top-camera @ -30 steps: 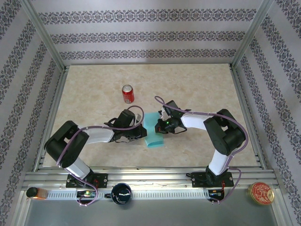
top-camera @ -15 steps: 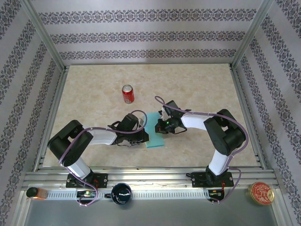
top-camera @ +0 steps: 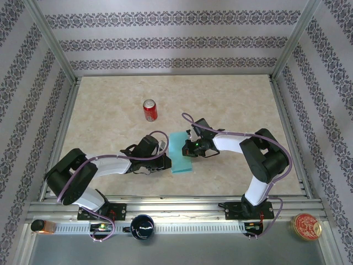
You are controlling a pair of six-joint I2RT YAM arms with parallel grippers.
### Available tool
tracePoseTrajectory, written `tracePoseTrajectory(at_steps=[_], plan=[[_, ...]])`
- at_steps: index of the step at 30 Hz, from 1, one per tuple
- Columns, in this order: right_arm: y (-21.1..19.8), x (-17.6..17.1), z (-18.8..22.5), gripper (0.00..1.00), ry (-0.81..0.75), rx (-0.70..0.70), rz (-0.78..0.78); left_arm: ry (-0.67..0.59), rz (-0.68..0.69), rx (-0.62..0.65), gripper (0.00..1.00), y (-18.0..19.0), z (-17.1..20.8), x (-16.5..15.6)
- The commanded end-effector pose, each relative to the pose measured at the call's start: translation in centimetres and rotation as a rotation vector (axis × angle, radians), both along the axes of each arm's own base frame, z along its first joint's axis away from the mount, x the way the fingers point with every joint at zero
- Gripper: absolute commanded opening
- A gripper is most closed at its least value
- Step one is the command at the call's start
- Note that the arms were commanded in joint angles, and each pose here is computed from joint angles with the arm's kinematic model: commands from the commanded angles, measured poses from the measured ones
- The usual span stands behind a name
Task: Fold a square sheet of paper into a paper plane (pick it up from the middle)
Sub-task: First fold the square sheet of paper in half at the center of the table.
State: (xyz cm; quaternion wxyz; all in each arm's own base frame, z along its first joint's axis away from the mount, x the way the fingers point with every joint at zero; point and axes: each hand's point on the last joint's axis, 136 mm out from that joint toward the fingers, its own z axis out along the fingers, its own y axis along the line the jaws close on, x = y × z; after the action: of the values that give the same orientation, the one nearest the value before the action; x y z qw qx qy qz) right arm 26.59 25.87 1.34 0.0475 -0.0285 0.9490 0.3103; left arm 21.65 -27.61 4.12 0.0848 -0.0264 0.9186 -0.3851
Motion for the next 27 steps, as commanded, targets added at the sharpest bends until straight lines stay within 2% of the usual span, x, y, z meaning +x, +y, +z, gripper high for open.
tracePoseTrajectory(at_steps=[1, 5, 11, 19, 24, 27], plan=[[-3.3, -2.2, -3.3, 0.00, 0.082, -0.167, -0.044, -0.067, 0.010, -0.062, 0.11, -1.5, 2.4, 1.3], [-3.2, -2.2, -3.3, 0.00, 0.084, -0.161, -0.046, -0.046, -0.006, -0.096, 0.11, -2.8, 2.1, 1.6], [-3.3, -2.3, -3.5, 0.00, 0.086, -0.167, -0.045, 0.018, -0.028, -0.098, 0.11, -3.3, -0.4, 0.0], [-3.6, -2.4, -3.9, 0.00, 0.094, -0.173, -0.047, 0.106, -0.023, 0.022, 0.11, 0.3, -4.4, -3.8], [-3.6, -2.3, -3.9, 0.00, 0.094, -0.173, -0.050, 0.104, -0.088, 0.047, 0.12, 0.3, -4.2, -5.2], [-3.7, -2.4, -3.9, 0.00, 0.094, -0.175, -0.050, 0.076, -0.134, 0.112, 0.12, 0.4, -3.8, -5.5]])
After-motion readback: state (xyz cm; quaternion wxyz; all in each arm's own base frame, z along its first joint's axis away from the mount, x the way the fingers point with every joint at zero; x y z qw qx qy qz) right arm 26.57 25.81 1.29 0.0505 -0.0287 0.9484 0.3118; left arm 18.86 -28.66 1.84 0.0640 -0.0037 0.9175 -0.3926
